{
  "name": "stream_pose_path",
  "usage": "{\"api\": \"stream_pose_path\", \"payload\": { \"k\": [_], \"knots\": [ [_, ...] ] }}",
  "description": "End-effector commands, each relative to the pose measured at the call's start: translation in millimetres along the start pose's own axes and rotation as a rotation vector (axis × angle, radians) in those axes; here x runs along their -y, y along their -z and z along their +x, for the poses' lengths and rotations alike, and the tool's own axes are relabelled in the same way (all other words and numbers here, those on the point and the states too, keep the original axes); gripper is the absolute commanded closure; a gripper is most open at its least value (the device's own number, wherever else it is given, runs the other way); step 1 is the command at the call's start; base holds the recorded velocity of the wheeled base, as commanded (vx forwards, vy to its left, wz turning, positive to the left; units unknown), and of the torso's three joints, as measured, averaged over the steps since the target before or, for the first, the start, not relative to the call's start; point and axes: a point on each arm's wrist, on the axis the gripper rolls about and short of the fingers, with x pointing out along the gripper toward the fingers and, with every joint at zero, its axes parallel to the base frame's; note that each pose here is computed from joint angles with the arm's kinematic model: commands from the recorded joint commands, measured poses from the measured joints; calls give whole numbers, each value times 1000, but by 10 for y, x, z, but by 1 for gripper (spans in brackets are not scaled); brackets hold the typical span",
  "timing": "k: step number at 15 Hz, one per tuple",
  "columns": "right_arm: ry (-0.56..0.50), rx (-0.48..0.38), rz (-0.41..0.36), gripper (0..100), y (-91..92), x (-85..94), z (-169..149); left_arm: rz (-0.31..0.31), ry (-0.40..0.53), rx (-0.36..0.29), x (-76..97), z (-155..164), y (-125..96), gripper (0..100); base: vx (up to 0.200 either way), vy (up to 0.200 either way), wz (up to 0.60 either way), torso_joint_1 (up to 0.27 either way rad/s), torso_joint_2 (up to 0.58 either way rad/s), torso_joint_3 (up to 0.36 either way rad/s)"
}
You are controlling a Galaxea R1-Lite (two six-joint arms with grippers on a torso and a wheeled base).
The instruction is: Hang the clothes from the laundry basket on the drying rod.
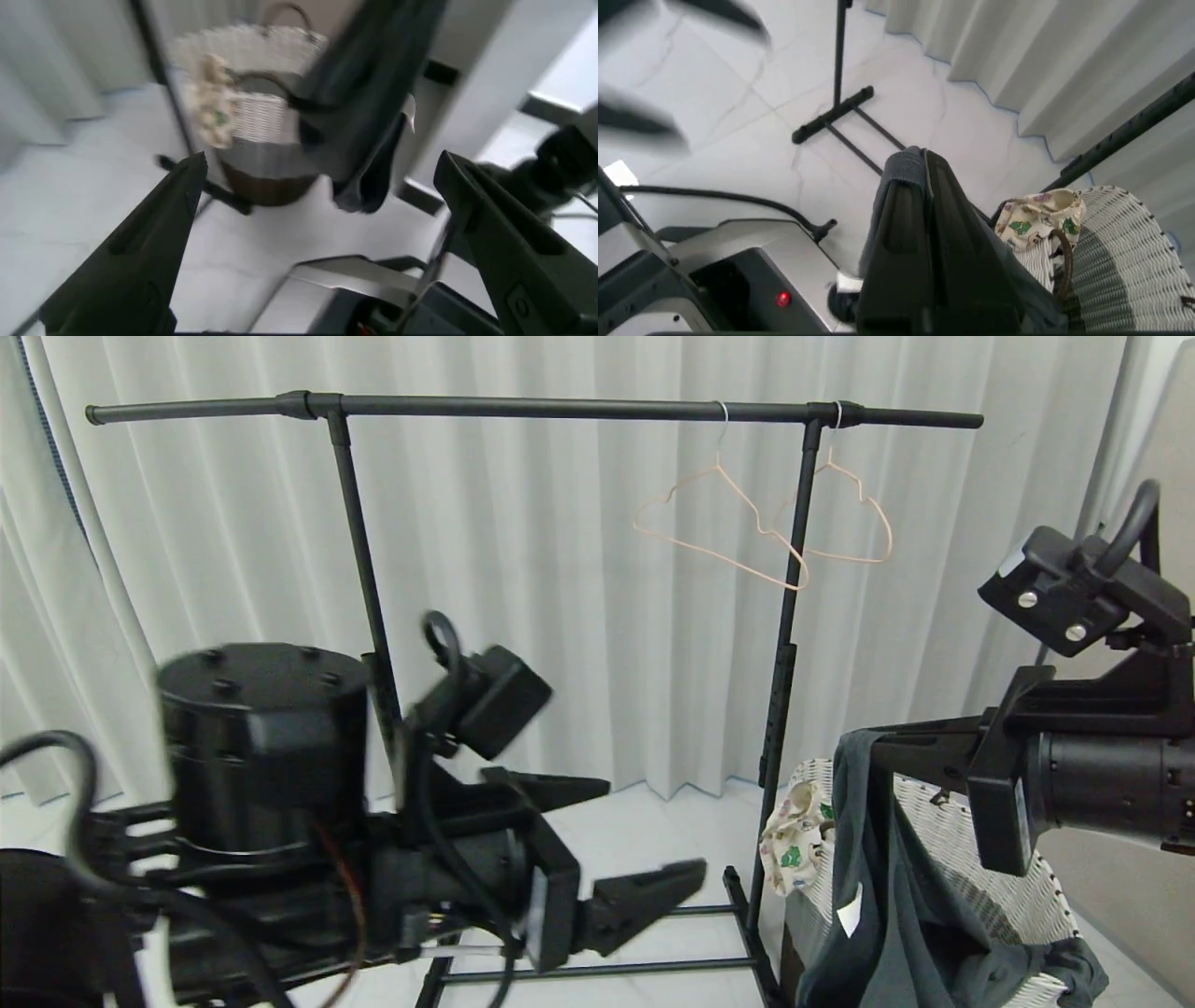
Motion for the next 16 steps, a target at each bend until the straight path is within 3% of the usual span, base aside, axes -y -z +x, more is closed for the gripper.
{"api": "stream_pose_path", "payload": {
  "k": [1,9,16],
  "knots": [
    [-1,7,5,100,-20,0,-5,-5,114,-155,168,791,442,0,0,0,0,0,0,0],
    [-3,7,33,100,-20,0,-5,-25,108,-219,-25,1562,683,0,0,0,0,0,0,0],
    [-22,14,34,100,-29,-5,-21,-43,88,-269,-145,1749,885,0,0,0,0,0,0,0]
  ]
}}
